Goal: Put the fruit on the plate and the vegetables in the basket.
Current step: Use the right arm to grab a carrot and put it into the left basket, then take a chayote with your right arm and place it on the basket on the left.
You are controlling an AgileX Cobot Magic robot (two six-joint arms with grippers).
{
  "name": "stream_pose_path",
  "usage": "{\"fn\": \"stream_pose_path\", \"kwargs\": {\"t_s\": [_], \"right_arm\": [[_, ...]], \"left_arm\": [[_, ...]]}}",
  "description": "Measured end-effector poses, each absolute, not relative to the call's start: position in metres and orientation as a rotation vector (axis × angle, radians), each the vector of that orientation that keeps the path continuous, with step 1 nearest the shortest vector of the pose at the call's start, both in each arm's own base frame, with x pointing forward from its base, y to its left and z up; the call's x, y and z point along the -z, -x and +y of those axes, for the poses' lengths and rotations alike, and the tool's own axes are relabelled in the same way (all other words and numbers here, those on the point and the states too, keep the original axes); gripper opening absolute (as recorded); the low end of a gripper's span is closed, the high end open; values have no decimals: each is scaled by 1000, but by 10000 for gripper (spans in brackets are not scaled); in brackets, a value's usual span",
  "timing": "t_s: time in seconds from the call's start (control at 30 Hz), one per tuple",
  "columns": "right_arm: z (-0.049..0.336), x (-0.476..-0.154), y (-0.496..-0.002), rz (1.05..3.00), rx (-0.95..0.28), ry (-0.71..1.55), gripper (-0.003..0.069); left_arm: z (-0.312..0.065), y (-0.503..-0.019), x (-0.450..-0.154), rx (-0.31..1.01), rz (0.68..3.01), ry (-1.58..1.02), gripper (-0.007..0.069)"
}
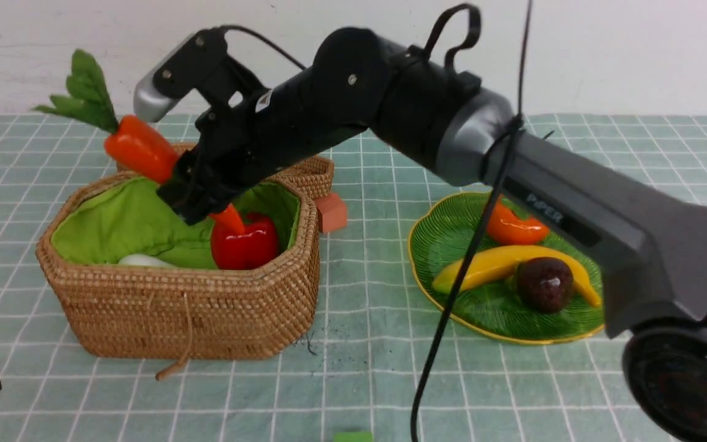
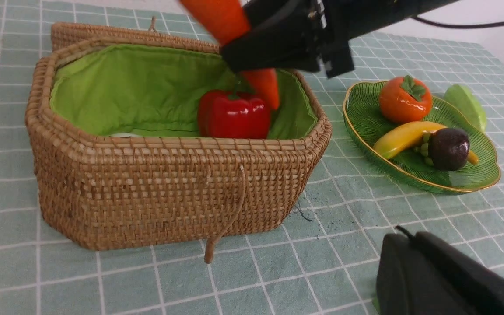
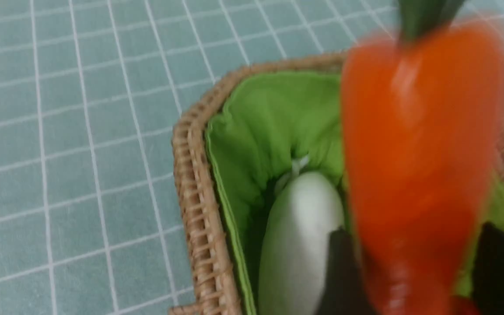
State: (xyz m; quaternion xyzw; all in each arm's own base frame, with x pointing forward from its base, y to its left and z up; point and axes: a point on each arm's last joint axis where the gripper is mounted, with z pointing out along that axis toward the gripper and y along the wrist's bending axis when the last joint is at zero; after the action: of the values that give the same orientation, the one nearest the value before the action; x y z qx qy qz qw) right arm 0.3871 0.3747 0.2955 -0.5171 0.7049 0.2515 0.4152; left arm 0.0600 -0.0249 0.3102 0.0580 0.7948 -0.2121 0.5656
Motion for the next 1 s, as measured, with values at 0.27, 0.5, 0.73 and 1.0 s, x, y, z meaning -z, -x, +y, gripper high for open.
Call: {"fn": "stream_pose_path", "kwargs": {"t_s": [0.27, 0.5, 0.73, 1.0], "right_arm": [[352, -329, -368, 1947, -552, 1359, 670], [274, -398, -358, 2160, -145, 1128, 482], [100, -377, -425, 2535, 3, 234, 265], [-20, -274, -442, 2823, -122, -278, 469]], "left_arm": [[-26, -60, -312, 492, 1848, -163, -13], [-30, -60, -319, 544, 1768, -189, -13], [-33, -59, -321, 564, 1739, -237, -13], [-33, -58, -321, 560, 1745, -246, -13]]}}
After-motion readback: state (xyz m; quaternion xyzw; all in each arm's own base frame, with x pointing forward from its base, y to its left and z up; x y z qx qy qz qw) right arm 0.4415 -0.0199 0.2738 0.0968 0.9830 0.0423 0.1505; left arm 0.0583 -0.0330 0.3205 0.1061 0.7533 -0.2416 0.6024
